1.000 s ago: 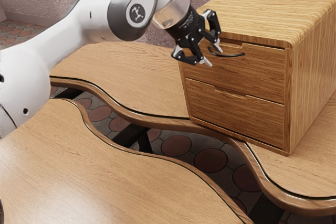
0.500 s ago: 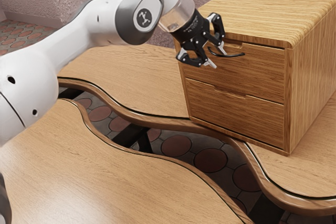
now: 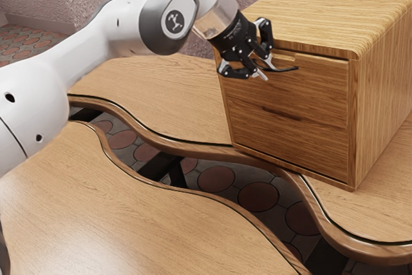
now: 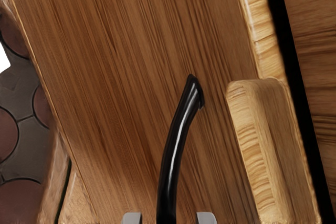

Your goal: Pull the drawer handle with one arm to open the drawer

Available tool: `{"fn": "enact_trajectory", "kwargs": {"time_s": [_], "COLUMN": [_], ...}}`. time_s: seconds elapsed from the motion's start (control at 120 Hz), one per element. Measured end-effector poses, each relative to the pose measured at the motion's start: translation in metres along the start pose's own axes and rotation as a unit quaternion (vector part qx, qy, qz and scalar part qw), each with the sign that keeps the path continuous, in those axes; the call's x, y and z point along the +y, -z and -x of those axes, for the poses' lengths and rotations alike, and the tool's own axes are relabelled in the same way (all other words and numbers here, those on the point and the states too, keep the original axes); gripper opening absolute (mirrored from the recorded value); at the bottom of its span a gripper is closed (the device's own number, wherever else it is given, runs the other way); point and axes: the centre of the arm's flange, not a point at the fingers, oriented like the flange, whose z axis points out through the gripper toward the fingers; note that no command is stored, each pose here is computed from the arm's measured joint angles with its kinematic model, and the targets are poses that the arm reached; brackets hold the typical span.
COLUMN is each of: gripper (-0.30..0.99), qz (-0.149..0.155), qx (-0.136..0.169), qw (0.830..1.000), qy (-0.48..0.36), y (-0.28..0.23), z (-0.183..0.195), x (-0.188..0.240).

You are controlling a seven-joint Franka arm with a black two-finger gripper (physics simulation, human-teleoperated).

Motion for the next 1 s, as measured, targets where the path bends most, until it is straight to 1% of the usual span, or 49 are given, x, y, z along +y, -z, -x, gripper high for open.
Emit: {"fn": "enact_trajectory", "kwargs": {"time_s": [0.367,1.0], "gripper": [0.03,0.06], "qz": [-0.006,-0.015], "qx": [-0.009,-0.018], "qw": [1.0,1.0], "qy": [-0.003,0.001], "y": [0.008,0.023], "z": [0.009,0.014], "x": [-0.01,-0.034]}}
